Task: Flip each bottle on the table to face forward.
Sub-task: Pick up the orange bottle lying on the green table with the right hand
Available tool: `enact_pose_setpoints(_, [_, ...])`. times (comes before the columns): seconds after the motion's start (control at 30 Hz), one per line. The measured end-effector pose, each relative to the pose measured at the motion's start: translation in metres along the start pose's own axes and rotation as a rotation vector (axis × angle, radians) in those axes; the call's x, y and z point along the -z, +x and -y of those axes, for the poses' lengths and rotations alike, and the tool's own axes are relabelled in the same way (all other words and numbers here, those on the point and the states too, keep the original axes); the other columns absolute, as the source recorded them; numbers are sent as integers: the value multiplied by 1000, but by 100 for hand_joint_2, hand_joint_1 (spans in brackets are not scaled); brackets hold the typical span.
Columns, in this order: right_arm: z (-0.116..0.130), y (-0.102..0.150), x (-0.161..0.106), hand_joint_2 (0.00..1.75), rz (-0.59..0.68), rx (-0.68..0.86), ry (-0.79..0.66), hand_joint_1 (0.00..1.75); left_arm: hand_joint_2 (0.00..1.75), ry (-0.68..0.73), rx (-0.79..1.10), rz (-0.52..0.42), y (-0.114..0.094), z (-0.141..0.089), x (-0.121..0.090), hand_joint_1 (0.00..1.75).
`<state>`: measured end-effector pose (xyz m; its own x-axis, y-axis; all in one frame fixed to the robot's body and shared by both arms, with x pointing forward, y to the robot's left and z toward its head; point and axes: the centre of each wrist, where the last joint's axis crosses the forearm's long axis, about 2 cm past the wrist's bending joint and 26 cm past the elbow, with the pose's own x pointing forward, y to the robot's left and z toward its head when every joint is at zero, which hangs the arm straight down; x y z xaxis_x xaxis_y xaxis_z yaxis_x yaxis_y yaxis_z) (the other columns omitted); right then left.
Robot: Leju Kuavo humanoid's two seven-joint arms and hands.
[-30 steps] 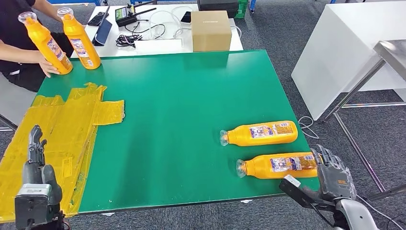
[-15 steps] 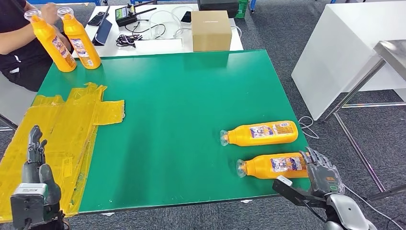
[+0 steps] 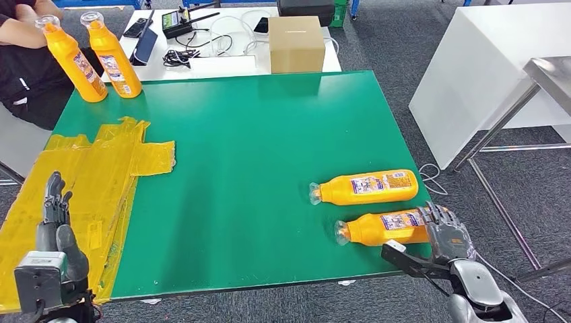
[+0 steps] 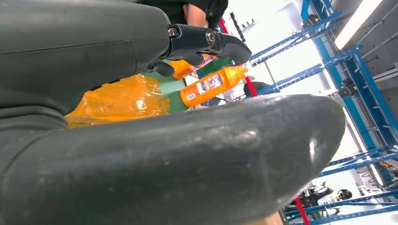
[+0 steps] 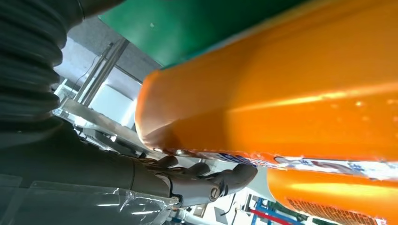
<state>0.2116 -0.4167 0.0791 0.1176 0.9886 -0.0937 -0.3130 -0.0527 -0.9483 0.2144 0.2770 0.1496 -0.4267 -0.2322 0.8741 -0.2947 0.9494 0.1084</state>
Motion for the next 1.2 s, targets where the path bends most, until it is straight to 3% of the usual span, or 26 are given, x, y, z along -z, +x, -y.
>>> enact_pose_setpoints(0.2, [3, 4, 22, 175, -13, -32, -19, 0, 0, -12, -18, -15, 0, 3, 0, 0])
enact_pose_setpoints(0.33, [5, 7, 33, 175, -3, -30, -5, 174, 0, -19, -31, -15, 0, 4, 1, 0])
enact_pose_setpoints(1.2, [6, -14, 48, 175, 101, 40, 150, 175, 0, -12, -93, -2, -6, 1, 6, 0])
